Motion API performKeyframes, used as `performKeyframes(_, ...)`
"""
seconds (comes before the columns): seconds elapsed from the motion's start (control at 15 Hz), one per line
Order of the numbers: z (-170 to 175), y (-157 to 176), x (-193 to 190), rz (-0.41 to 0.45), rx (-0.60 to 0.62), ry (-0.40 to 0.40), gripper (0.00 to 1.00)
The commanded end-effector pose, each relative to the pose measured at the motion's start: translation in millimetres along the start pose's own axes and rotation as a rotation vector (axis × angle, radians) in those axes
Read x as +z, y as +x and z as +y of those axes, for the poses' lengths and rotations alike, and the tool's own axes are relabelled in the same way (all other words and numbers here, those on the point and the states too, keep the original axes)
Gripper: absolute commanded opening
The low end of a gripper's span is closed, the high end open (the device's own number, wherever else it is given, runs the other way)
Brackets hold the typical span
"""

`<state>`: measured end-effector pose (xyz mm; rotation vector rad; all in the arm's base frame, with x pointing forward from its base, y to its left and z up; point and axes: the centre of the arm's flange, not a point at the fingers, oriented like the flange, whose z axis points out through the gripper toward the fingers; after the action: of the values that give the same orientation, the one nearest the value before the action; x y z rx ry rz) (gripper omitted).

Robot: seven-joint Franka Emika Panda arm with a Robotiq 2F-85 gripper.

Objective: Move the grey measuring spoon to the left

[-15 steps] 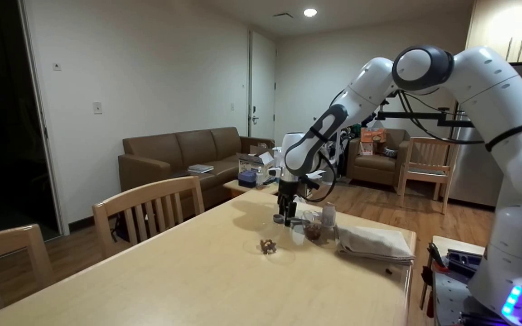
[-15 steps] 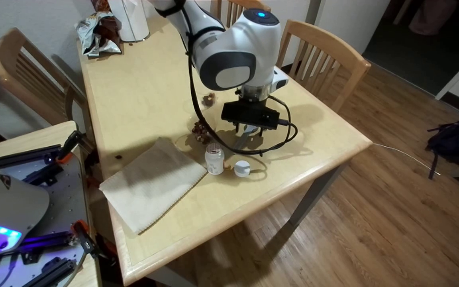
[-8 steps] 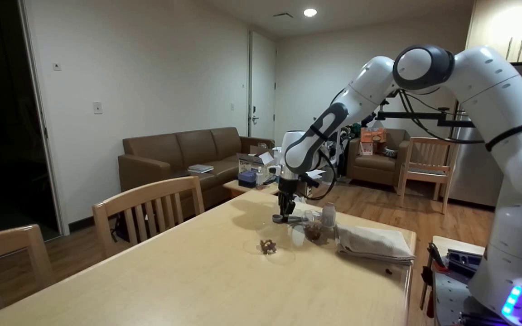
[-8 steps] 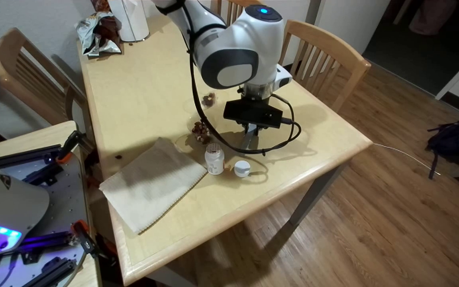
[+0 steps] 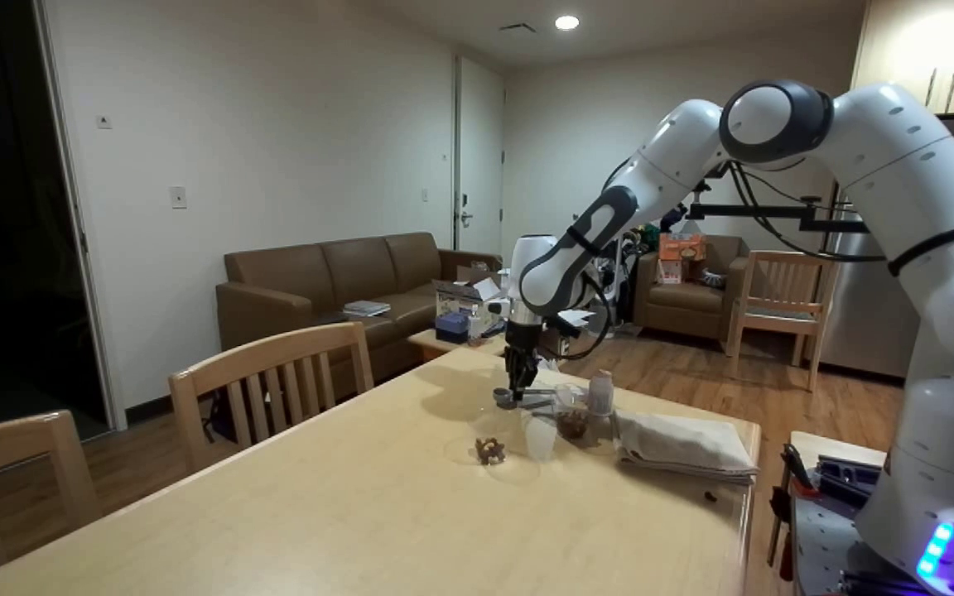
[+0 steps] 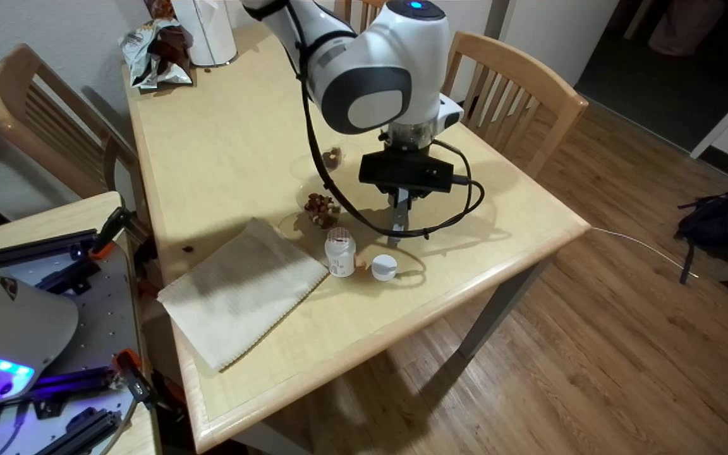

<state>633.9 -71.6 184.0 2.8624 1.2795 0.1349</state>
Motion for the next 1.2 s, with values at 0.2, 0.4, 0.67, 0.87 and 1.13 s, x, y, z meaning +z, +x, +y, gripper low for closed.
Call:
performKeyframes(0.2, -15, 22, -49, -0.072, -0.182, -0.044, 0.09)
performKeyframes(0.4, -24, 32, -71, -0.109, -0.242, -0.047, 0.09)
performKeyframes(0.67, -40, 54, -105, -0.177, -0.327, -0.066, 0.09)
performKeyframes(0.87, -55, 66, -117, -0.292, -0.411, -0.095, 0.09)
performKeyframes(1.13, -72, 72, -114, -0.499, -0.522, -0.143, 0.09)
